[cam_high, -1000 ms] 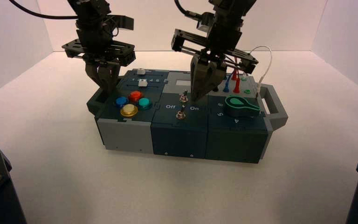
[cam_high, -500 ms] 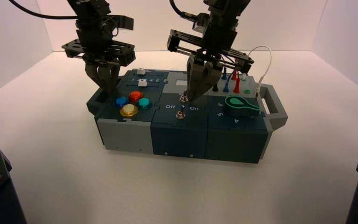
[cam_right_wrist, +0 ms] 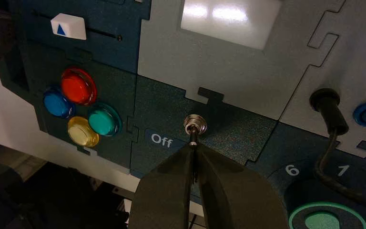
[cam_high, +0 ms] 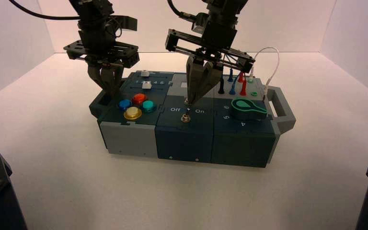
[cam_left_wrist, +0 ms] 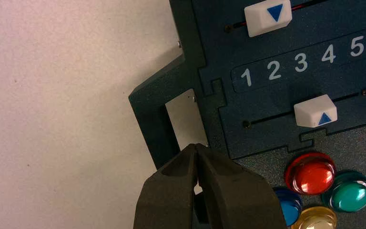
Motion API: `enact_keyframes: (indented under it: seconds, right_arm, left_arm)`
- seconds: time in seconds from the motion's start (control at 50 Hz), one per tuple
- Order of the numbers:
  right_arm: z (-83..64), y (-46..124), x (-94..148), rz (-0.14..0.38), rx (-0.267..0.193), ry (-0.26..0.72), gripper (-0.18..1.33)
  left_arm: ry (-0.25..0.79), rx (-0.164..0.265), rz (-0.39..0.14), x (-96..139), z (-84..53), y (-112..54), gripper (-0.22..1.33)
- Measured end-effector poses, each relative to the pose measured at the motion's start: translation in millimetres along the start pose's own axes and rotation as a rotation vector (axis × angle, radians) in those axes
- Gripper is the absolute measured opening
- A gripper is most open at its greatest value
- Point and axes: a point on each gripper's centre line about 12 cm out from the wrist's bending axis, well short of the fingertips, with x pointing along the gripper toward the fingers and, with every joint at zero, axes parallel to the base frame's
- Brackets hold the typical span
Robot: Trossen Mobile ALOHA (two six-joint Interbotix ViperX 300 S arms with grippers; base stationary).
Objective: Flip the top switch off with the right gripper.
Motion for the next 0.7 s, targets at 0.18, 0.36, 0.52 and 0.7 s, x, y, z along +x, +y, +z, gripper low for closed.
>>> enact_keyframes:
  seconds: [0.18,0.36,0.52,0.7]
  right_arm:
    - [-1.0,-3.7,0,-0.024,-0.006,0.006,-0.14]
    - [-1.6,-10.5,1,-0.051,-0.003,0.003,-0.14]
    - [-0.8,-10.5,-1,-0.060,-0.015,-0.004,-0.14]
    - [4.4,-5.8,-5,-0.050,-0.020,-0.019,-0.14]
  left_arm:
    - [0.002,-0.001,-0.001,0,-0.2,-0.1,-0.16]
    - [0.002,-0.001,-0.001,0,-0.2,-0.1,-0.16]
    - [0.002,-0.001,-0.001,0,-0.1,-0.1,-0.16]
    - [0.000,-0.001,-0.001,0,0.4,-0.1,-0.16]
